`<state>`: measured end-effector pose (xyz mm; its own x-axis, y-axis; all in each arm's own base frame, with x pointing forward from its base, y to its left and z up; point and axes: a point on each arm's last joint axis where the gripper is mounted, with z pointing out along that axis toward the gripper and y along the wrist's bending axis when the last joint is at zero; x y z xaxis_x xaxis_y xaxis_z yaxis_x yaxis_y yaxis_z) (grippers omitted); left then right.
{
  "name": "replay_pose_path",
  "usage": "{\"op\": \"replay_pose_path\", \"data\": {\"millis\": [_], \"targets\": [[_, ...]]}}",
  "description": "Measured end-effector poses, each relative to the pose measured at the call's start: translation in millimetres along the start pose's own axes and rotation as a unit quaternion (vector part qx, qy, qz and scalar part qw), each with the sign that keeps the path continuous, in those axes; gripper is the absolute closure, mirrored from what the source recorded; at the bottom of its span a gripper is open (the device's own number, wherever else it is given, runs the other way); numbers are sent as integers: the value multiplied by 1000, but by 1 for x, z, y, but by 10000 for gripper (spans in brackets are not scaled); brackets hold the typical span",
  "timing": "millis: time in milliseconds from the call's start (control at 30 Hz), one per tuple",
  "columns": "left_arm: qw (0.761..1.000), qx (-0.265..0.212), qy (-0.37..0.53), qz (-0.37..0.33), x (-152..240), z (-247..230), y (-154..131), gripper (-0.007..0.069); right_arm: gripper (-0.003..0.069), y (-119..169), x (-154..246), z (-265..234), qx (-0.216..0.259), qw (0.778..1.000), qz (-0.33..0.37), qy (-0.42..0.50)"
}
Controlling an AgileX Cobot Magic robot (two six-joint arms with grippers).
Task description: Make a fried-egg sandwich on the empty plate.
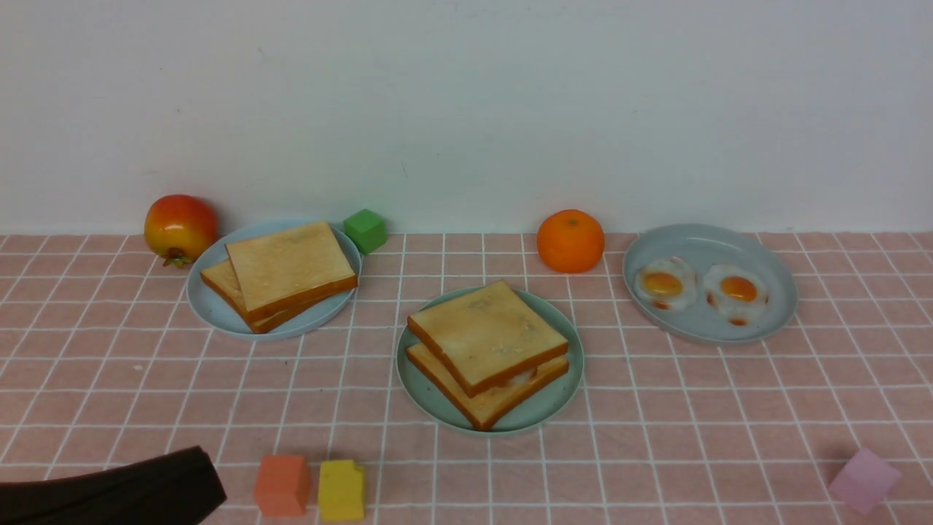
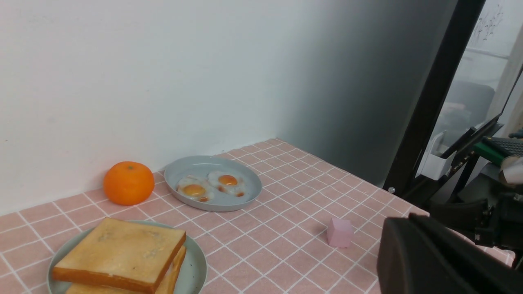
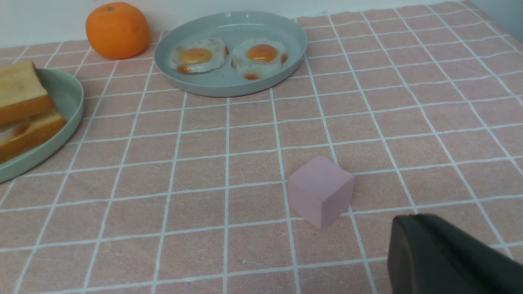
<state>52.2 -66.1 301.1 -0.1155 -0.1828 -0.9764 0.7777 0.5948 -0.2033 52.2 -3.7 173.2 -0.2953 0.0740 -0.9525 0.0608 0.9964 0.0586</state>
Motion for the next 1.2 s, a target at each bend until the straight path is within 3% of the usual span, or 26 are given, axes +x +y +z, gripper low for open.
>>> {"op": "replay_pose_path", "data": {"millis": [133, 300, 400, 500, 600, 767, 1200], "targets": [[1000, -19, -4, 9, -1, 0, 3, 638, 658, 0, 0, 0, 0, 1000, 0, 0], [985, -171, -30, -2, 10, -14, 29, 638, 655, 0, 0, 0, 0, 1000, 0, 0], [948, -315, -49, -14, 32, -36, 47, 638, 654, 0, 0, 0, 0, 1000, 0, 0], [911, -409, -47, -28, 63, -52, 56, 638, 654, 0, 0, 0, 0, 1000, 0, 0], [884, -461, -7, -71, 98, -60, 65, 638, 652, 0, 0, 0, 0, 1000, 0, 0], [867, -482, 44, -116, 117, -63, 68, 638, 652, 0, 0, 0, 1, 1000, 0, 0], [867, -481, 44, -119, 117, -63, 67, 638, 646, 0, 0, 0, 1, 1000, 0, 0]]}}
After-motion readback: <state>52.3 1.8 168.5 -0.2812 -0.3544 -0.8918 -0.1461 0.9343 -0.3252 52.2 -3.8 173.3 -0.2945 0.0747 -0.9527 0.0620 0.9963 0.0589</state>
